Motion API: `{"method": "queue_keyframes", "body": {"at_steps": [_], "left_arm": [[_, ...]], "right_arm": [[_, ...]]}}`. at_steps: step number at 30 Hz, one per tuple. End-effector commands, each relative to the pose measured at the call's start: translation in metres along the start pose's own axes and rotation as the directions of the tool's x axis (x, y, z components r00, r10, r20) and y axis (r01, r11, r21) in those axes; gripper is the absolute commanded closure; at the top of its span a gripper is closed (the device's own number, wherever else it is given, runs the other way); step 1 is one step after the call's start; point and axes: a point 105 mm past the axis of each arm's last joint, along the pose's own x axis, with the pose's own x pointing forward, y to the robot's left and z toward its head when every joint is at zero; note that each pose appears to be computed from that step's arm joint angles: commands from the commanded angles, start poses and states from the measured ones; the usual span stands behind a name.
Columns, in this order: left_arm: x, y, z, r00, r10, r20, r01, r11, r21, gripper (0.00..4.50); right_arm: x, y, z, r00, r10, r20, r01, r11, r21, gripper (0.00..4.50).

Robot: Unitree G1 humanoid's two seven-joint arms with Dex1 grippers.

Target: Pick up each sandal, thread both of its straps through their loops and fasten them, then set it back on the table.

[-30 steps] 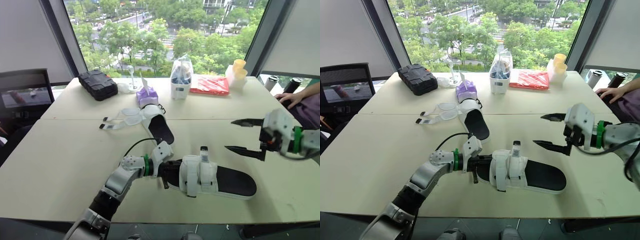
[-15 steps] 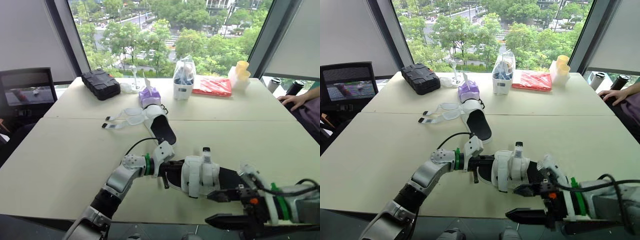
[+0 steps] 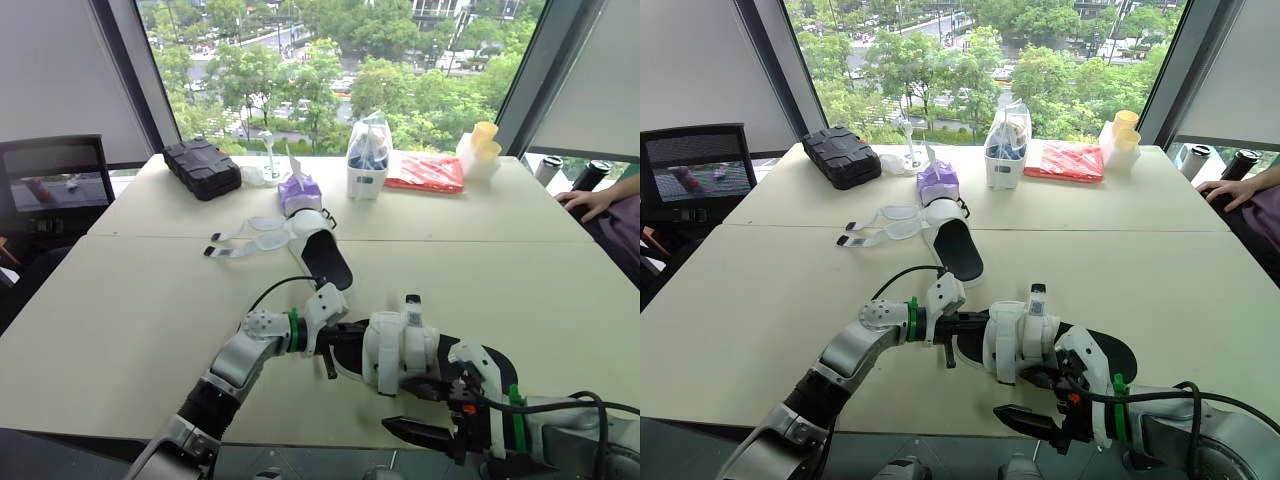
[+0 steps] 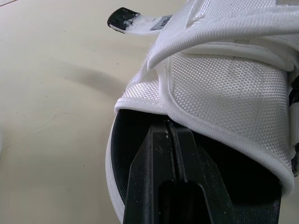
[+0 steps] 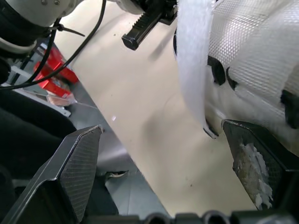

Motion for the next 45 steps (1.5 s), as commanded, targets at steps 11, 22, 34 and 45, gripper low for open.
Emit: {"method": "queue_keyframes", "body": {"at_steps": [11, 22, 34, 45], "left_arm": [[0.005, -0.004, 0.006, 1.000, -0.020, 0.012, 0.020, 0.999, 0.025, 4.50], [0.003, -0.004, 0.003, 1.000, -0.005, 0.008, 0.005, 1.000, 0.016, 4.50], [0.001, -0.001, 0.002, 1.000, 0.016, 0.010, -0.016, 1.000, 0.015, 4.50], [0.002, -0.002, 0.002, 0.999, 0.035, 0.013, -0.035, 0.999, 0.011, 4.50]], "right_arm": [[0.012, 0.013, 0.018, 0.993, 0.059, 0.106, -0.060, 0.998, 0.005, 0.05], [0.019, 0.010, 0.020, 0.995, 0.059, 0.079, -0.058, 0.998, -0.021, 4.43], [0.001, 0.010, 0.095, 0.963, 0.207, 0.171, -0.195, 0.977, -0.089, 4.43], [-0.009, -0.035, 0.108, 0.980, 0.161, 0.118, -0.155, 0.986, -0.059, 4.43]]}}
